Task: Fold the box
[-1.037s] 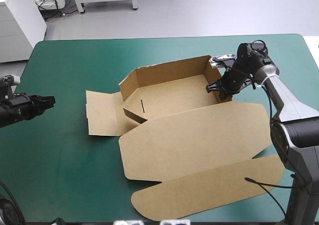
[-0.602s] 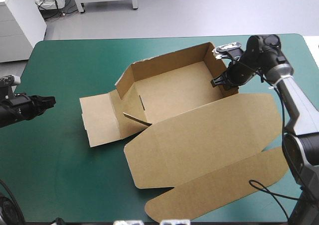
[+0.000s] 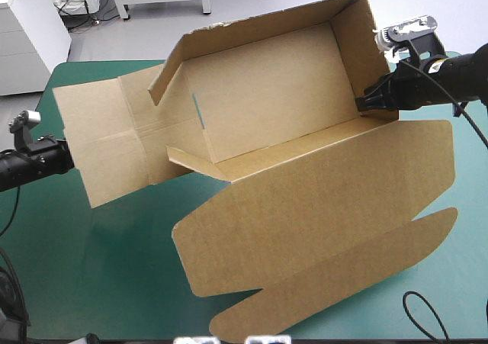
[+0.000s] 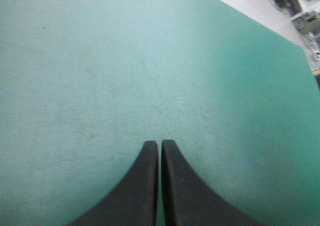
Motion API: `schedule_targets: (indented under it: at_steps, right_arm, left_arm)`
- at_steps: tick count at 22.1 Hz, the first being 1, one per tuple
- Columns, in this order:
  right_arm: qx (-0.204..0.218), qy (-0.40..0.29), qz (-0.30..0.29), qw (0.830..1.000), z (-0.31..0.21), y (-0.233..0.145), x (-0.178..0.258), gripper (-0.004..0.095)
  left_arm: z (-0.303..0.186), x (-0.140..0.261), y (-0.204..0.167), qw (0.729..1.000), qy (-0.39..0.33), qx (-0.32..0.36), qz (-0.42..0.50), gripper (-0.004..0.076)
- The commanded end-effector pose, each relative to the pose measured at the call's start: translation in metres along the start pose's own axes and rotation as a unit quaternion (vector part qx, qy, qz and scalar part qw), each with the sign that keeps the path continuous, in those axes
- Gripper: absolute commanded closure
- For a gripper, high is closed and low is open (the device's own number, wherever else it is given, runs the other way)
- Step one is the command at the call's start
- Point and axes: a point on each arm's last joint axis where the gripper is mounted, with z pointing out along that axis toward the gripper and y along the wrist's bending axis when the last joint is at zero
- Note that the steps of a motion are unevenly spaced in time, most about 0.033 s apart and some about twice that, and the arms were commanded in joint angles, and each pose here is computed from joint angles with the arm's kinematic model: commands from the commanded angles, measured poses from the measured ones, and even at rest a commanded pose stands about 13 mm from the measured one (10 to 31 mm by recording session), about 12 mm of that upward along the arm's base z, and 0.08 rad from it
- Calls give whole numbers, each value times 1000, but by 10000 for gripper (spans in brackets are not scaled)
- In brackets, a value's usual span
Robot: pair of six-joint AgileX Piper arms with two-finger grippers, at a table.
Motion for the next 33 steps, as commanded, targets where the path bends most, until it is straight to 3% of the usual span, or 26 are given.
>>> schedule_targets:
  at_steps: [1, 5, 8, 10, 13, 20, 22, 25, 33]
  right_arm:
    - [-35, -36, -9, 999, -19, 13, -6, 924]
    - [-40, -35, -4, 999, 6, 8, -12, 923]
    - [-49, -31, -7, 998, 31, 11, -17, 921]
    - [-34, -17, -7, 999, 48, 9, -18, 919]
    - [-18, 5, -4, 1000, 67, 6, -17, 919]
    - [22, 38, -24, 999, 97, 13, -15, 919]
    - [27, 36, -32, 998, 104, 22, -17, 919]
    - [31, 9, -44, 999, 108, 39, -24, 919]
    - [36, 11, -37, 999, 108, 40, -23, 919]
  left_arm:
    - [23, -5, -28, 997, 5, 83, -4, 717]
    - [69, 9, -61, 986, 66, 153, 19, 717]
    - [68, 3, -78, 975, 54, 213, 8, 717]
    - [62, -5, -90, 962, 32, 271, -11, 717]
    - [57, -10, -97, 959, 11, 283, -19, 717]
    - [58, -7, -100, 965, 24, 261, -18, 734]
    - [62, -6, -102, 971, 25, 237, -21, 734]
    - [73, 2, -109, 989, 36, 141, 6, 734]
    - [66, 6, -141, 998, -1, 54, 33, 734]
